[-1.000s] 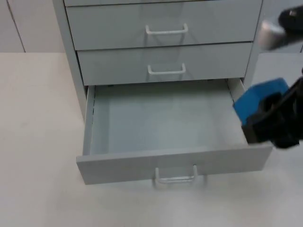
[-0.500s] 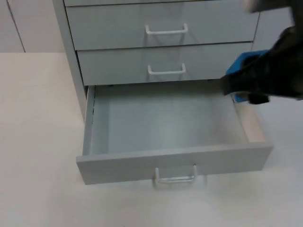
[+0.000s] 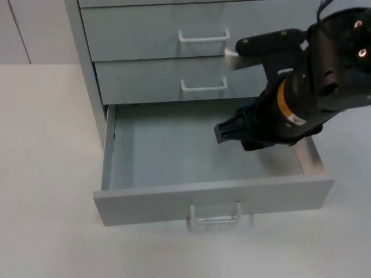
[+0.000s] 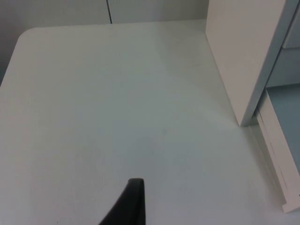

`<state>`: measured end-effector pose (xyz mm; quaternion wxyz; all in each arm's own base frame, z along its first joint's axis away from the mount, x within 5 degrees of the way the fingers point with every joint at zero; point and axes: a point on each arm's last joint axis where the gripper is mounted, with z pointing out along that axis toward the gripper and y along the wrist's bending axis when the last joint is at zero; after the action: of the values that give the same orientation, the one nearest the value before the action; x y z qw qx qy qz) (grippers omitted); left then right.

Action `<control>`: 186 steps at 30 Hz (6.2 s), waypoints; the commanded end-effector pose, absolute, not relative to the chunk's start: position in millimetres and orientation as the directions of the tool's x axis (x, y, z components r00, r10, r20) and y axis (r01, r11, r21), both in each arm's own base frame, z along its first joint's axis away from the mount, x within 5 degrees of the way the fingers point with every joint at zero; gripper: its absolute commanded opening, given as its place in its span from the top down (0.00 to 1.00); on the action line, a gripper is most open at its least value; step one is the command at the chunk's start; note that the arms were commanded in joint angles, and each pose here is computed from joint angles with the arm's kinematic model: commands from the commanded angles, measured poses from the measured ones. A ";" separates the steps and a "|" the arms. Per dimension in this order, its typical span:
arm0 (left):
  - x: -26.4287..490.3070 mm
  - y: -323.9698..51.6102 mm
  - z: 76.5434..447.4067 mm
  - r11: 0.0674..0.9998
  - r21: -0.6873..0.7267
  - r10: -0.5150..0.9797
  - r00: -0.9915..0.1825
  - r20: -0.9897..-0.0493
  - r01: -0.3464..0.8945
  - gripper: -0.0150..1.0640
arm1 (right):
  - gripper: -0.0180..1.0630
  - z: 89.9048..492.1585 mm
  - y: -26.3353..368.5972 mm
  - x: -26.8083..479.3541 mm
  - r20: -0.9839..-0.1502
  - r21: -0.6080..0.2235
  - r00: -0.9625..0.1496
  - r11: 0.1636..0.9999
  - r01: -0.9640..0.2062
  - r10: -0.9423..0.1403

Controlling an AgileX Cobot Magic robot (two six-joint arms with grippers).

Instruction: Open the drawer with the left hand, place the block into the drawer with the right hand, then close the drawer with the left hand.

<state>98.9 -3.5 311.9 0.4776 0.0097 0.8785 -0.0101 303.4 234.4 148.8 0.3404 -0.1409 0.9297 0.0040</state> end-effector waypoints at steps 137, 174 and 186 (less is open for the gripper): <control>98.1 -3.8 310.9 1.000 -0.016 0.001 -0.544 -0.839 0.026 0.01 | 0.26 269.9 -5.3 185.8 -0.576 -0.015 -0.816 0.998 0.067 0.045; 95.8 -25.8 299.3 0.947 -0.045 0.178 -0.636 -0.751 0.318 0.99 | 0.26 271.8 -1.9 186.7 -0.581 0.026 -0.811 0.997 0.066 0.069; 151.5 -57.9 283.2 0.858 -0.102 0.358 -0.727 -0.586 0.504 0.99 | 0.26 272.2 -1.9 187.4 -0.588 0.027 -0.806 0.997 0.066 0.069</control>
<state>143.2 -47.9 279.1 0.2870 0.2111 0.9267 -0.1199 186.9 -1.0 268.8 0.2982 0.0381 0.9537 0.0059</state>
